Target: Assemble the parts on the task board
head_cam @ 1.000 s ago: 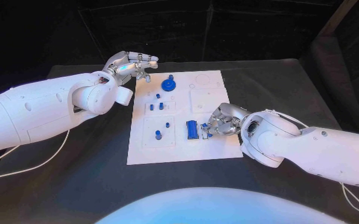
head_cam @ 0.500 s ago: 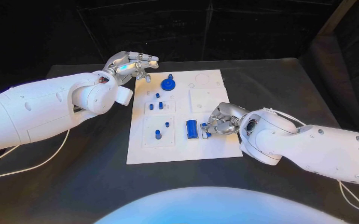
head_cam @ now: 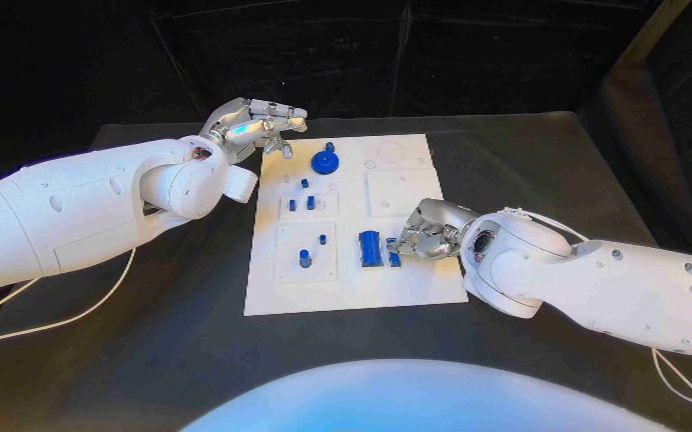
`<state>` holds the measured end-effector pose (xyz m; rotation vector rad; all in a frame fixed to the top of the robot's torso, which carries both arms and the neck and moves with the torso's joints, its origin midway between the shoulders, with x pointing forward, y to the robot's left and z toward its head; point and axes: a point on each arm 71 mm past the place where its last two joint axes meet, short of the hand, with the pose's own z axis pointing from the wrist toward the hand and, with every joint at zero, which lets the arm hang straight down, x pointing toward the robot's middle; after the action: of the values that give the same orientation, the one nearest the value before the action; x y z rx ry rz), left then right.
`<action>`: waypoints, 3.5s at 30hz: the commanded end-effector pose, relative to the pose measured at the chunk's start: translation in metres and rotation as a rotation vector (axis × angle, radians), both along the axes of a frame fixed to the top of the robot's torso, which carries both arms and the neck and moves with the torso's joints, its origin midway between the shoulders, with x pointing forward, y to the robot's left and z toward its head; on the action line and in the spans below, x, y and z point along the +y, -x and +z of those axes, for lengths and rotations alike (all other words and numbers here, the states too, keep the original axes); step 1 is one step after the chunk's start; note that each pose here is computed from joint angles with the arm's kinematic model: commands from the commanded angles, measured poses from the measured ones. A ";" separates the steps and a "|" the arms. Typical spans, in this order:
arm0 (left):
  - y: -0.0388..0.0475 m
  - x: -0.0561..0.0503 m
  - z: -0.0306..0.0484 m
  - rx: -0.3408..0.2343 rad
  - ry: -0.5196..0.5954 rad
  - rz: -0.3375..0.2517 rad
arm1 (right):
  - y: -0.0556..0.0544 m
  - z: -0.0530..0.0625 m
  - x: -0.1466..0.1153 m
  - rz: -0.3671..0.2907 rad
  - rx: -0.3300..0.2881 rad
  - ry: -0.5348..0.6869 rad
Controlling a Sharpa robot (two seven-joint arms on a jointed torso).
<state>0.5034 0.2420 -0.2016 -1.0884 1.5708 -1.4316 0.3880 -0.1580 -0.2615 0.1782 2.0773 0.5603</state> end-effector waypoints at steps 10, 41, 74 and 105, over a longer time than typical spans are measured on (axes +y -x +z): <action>0.0003 -0.001 0.0010 0.001 0.008 -0.013 | -0.001 0.002 0.000 0.011 -0.027 0.010; -0.0005 0.001 0.0007 0.000 0.005 -0.006 | 0.008 0.004 -0.013 0.044 -0.016 0.034; -0.0017 0.002 -0.0001 0.001 0.002 -0.001 | 0.000 0.008 0.001 0.070 -0.109 -0.015; -0.0014 0.002 -0.0003 0.001 0.002 -0.003 | 0.008 0.004 -0.014 0.092 -0.012 -0.005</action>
<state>0.5048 0.2452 -0.2031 -1.0931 1.5724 -1.4205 0.3804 -0.1725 -0.2566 0.0933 2.0635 0.6398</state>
